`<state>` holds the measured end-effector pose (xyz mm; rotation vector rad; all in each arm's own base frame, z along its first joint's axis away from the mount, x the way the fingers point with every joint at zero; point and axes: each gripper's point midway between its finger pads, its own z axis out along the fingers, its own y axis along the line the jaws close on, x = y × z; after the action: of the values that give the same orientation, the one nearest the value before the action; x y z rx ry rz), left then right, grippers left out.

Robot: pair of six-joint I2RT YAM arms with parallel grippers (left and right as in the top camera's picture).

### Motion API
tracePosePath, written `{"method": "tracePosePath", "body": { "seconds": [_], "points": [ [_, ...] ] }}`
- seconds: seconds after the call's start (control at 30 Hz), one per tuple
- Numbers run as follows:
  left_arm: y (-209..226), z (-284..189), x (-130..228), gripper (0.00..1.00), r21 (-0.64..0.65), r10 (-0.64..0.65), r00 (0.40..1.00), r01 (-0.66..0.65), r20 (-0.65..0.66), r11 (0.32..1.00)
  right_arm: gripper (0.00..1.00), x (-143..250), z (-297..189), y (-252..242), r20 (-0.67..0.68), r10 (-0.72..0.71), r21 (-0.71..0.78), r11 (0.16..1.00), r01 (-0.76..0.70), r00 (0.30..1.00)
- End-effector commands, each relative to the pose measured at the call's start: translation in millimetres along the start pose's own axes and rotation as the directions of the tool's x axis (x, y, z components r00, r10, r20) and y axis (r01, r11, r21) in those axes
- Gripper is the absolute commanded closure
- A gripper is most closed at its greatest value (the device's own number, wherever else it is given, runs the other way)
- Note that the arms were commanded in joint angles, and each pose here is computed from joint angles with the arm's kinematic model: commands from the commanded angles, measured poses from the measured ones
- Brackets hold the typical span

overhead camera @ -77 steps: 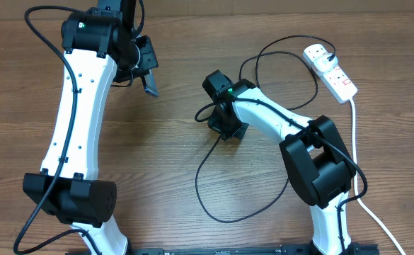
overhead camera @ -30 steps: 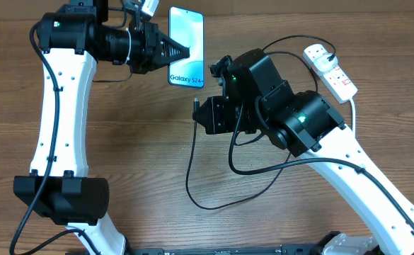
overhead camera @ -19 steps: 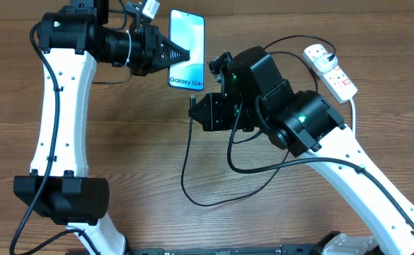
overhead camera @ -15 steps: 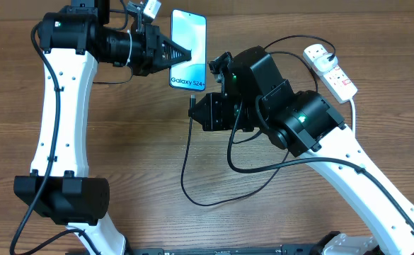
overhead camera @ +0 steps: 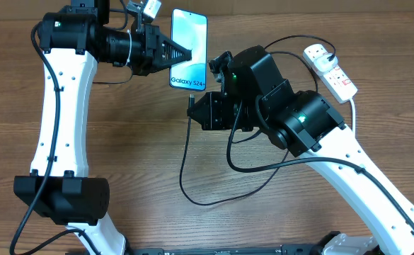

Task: Plug charger to phone and switch on socket
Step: 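Push the USB-C plug up into the phone's bottom port with the right gripper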

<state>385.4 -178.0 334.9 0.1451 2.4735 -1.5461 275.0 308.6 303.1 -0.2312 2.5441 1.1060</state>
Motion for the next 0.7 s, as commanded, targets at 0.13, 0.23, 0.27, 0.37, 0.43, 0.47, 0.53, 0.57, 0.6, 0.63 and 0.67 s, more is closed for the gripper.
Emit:
{"method": "tracePosePath", "body": {
  "seconds": [0.13,0.23,0.27,0.37,0.43,0.47,0.53,0.57,0.6,0.63,0.67],
  "points": [
    [-27.6,-2.8,3.4,0.96,0.06,0.09,0.996,-0.09,0.004,0.994,0.96,-3.1,-2.2,9.0,0.008,0.006,-0.03,1.0,-0.006,1.0],
    [-26.9,0.3,4.5,0.96,0.048,0.093,0.996,-0.093,-0.001,0.994,0.96,-3.3,-2.2,9.2,0.009,0.008,-0.031,0.999,-0.008,1.0],
    [-26.8,0.9,4.7,0.96,0.046,0.094,0.996,-0.094,-0.003,0.995,0.96,-3.2,-2.2,9.1,0.009,0.008,-0.031,0.999,-0.008,1.0],
    [-28.9,4.6,7.0,0.96,0.047,0.099,0.995,-0.098,-0.012,0.994,0.96,-3.0,-0.9,8.1,0.005,0.01,-0.028,1.0,-0.01,1.0],
    [-28.9,4.6,7.0,0.96,0.047,0.099,0.995,-0.098,-0.012,0.994,0.96,-3.3,-0.8,7.4,0.007,0.011,-0.024,1.0,-0.01,1.0],
    [-28.8,4.6,7.0,0.96,0.047,0.099,0.995,-0.098,-0.012,0.994,0.96,-3.3,-0.9,7.5,0.007,0.01,-0.024,1.0,-0.01,1.0],
    [-28.8,4.6,7.0,0.96,0.047,0.099,0.995,-0.098,-0.012,0.994,0.96,-3.3,-0.9,7.6,0.007,0.01,-0.025,1.0,-0.01,1.0],
    [-28.7,4.5,6.9,0.96,0.047,0.099,0.995,-0.098,-0.012,0.994,0.96,-3.2,-0.9,7.4,0.007,0.01,-0.024,1.0,-0.01,1.0],
    [-28.6,4.5,6.9,0.96,0.046,0.099,0.995,-0.098,-0.012,0.994,0.96,-2.8,-0.9,7.1,0.006,0.011,-0.023,1.0,-0.011,1.0],
    [-28.6,4.5,6.8,0.96,0.046,0.099,0.995,-0.099,-0.012,0.994,0.96,-2.5,-0.9,6.7,0.004,0.012,-0.021,1.0,-0.012,1.0],
    [-28.1,4.5,6.6,0.96,0.043,0.1,0.995,-0.099,-0.011,0.994,0.96,-2.0,-0.9,6.5,0.002,0.013,-0.02,1.0,-0.013,1.0]
  ]
}}
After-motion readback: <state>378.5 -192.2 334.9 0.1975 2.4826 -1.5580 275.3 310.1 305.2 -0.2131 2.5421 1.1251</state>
